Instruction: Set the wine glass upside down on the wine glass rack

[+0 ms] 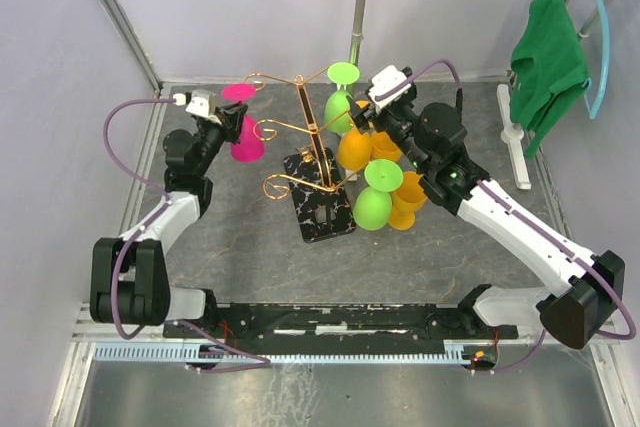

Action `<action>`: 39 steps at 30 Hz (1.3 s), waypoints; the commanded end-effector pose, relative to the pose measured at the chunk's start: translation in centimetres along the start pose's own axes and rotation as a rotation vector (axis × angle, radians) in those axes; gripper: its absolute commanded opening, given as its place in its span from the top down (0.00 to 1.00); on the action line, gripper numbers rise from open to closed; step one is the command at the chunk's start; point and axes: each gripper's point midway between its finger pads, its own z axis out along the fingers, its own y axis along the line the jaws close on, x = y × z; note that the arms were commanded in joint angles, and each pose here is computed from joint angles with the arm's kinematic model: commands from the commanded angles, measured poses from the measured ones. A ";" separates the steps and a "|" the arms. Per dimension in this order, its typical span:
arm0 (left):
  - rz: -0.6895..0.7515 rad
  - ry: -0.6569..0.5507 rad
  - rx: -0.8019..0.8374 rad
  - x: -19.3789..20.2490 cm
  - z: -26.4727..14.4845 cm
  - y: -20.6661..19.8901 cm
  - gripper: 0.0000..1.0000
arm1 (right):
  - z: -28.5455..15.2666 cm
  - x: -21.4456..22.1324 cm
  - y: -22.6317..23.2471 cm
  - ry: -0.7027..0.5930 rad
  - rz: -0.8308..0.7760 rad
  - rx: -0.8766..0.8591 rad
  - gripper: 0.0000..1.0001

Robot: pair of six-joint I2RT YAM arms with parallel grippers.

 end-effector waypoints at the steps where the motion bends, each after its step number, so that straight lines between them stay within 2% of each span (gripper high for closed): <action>1: 0.025 -0.155 0.055 -2.8 0.7 -0.9 0.97 | 0.2 -1.1 -0.6 -0.037 -0.009 0.015 0.18; 16: 0.007 -0.206 0.142 -1.5 5.0 -3.1 0.97 | 0.7 -0.9 -0.7 -0.022 -0.014 0.023 0.18; 25: -0.021 -0.192 0.156 -0.2 7.4 -3.5 0.97 | 1.2 -0.4 -0.8 -0.004 -0.016 0.033 0.18; 33: 0.001 -0.211 0.068 0.1 9.0 -1.4 0.97 | 1.5 0.0 -0.7 0.006 -0.016 0.038 0.18; 39: 0.031 -0.218 -0.005 0.1 8.8 -0.1 0.97 | 1.7 0.0 -0.8 0.010 -0.018 0.042 0.18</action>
